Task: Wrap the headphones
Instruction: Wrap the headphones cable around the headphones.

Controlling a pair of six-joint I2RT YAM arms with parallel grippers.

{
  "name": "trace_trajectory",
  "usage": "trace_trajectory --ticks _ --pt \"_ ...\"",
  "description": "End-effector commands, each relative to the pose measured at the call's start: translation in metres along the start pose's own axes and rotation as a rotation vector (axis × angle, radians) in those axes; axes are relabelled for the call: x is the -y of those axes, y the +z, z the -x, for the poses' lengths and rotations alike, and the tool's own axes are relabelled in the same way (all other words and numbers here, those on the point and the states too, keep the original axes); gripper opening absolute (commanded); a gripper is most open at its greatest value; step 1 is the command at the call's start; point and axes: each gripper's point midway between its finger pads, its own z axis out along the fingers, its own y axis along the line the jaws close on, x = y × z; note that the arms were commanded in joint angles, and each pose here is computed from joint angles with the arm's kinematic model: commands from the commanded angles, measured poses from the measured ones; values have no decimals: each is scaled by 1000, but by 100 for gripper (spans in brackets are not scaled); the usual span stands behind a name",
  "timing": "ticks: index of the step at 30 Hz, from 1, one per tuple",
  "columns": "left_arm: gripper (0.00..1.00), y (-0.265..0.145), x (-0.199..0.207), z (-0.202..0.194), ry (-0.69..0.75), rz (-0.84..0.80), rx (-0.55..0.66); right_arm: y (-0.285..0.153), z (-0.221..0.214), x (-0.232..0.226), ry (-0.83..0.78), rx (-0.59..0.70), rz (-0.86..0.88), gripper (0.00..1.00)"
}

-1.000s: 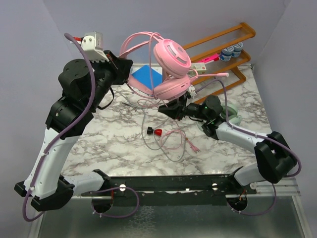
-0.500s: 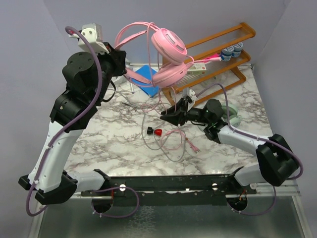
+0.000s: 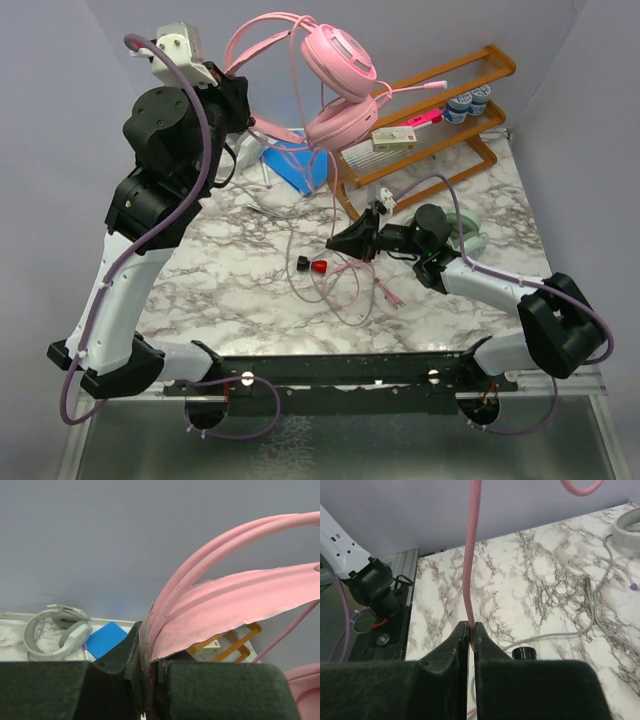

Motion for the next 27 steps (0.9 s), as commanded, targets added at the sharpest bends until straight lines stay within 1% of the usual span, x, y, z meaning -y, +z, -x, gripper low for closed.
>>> trace_trajectory --ticks 1,4,7,9,11,14,18,21,24,27 --pt "0 6 -2 48 -77 59 166 -8 -18 -8 55 -39 15 8" --pt "0 16 -7 52 -61 112 190 -13 -33 -12 114 -86 3 8" --pt "0 30 -10 59 -67 163 247 -22 -52 -16 162 -144 -45 8" --pt "0 44 -13 65 -76 202 284 -31 -70 -17 198 -192 -85 8" --pt "0 60 -18 69 -98 233 295 -39 -81 -21 224 -223 -109 7" --pt "0 88 -26 66 -130 245 301 -51 -89 -31 266 -252 -134 5" --pt "0 110 -48 70 -159 279 332 -68 -96 -36 335 -278 -228 1" --pt "0 118 -75 77 -190 324 357 -90 -100 -23 363 -288 -415 1" --pt "0 111 -98 89 -200 380 396 -128 -103 8 396 -270 -742 1" --pt "0 100 -121 101 -179 446 445 -158 -102 22 411 -245 -943 1"
